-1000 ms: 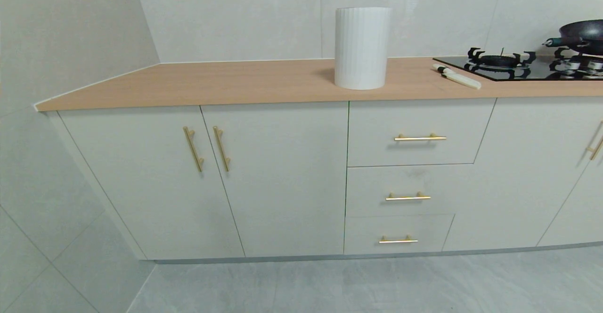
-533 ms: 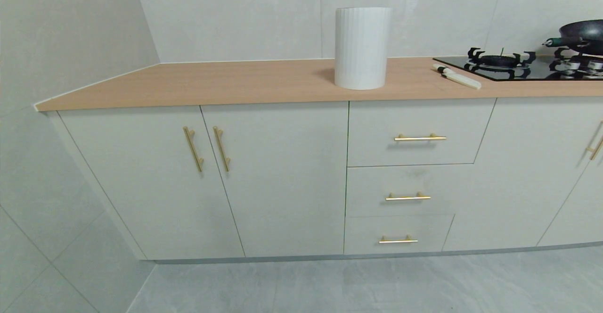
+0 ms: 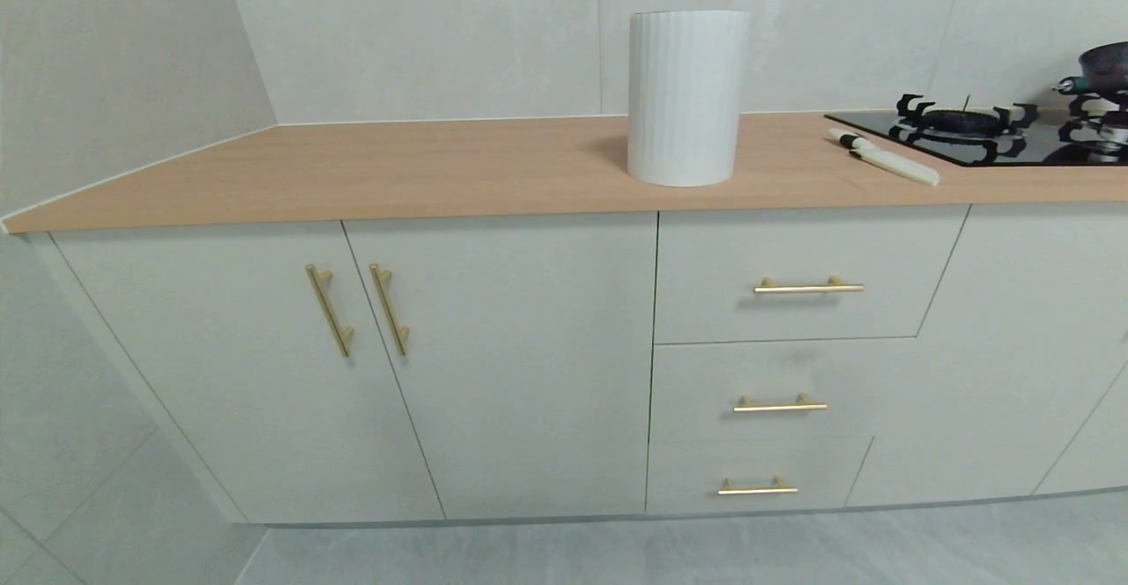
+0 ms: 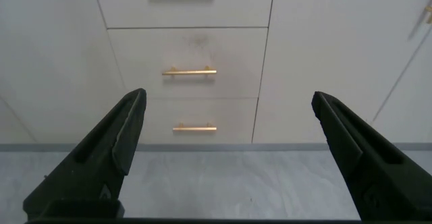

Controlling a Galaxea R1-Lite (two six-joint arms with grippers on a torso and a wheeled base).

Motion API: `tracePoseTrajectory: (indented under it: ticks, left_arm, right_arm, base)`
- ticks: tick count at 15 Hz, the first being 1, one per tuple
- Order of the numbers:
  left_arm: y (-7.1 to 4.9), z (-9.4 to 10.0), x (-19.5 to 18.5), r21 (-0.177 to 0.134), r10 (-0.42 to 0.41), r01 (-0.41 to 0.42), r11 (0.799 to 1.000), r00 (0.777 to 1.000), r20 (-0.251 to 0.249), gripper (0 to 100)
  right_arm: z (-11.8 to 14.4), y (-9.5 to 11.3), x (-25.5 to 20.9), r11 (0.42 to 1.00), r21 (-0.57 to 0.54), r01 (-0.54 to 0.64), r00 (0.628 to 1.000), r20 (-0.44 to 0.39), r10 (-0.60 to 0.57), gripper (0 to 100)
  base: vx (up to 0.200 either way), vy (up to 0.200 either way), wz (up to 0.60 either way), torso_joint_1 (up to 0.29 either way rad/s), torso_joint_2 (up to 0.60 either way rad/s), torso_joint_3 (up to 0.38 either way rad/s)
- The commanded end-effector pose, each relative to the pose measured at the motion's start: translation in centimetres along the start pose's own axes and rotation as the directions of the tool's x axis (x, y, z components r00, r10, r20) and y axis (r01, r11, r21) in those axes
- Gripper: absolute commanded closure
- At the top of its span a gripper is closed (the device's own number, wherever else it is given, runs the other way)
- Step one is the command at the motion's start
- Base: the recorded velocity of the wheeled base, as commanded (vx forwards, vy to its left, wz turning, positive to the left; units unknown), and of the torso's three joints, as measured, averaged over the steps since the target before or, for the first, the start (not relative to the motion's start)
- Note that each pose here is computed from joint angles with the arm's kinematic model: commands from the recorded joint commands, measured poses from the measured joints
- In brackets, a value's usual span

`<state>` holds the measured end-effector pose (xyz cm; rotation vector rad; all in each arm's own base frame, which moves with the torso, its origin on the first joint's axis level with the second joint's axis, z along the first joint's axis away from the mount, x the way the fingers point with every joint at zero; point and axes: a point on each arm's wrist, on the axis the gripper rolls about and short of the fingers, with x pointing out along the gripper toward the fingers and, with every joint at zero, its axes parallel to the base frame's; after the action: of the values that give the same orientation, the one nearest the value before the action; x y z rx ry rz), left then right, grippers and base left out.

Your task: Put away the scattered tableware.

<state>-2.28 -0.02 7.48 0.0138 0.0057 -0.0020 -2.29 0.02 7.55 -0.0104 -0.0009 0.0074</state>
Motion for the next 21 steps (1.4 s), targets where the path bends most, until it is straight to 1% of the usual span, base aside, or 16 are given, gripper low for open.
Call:
tracePoseTrajectory:
  ticks: [1,12,20,21]
  left_arm:
    - [0.00,0.00,0.00,0.000,0.000,0.000,1.000,1.000,0.000,0]
    - [0.00,0.00,0.00,-0.005,0.000,0.000,1.000,1.000,0.000,0]
    - [0.00,0.00,0.00,-0.008,0.000,0.000,1.000,1.000,0.000,0]
    - [0.00,0.02,0.00,-0.008,0.000,0.000,1.000,1.000,0.001,0]
  right_arm:
    - [0.01,0.00,0.02,1.000,0.000,0.000,1.000,-0.002,0.000,0]
    - [0.01,0.00,0.02,1.000,0.000,-0.002,1.000,-0.002,0.002,0]
    - [0.01,0.00,0.02,1.000,0.000,-0.002,1.000,-0.002,0.002,0]
    - [0.01,0.00,0.02,1.000,0.000,-0.002,1.000,-0.002,0.002,0]
  base:
    - [0.200,0.000,0.00,0.007,0.00,-0.002]
    - [0.200,0.000,0.00,0.002,0.00,0.001]
    - [0.000,0.000,0.00,0.000,0.00,0.000]
    - [0.000,-0.200,0.00,-0.002,0.00,0.002]
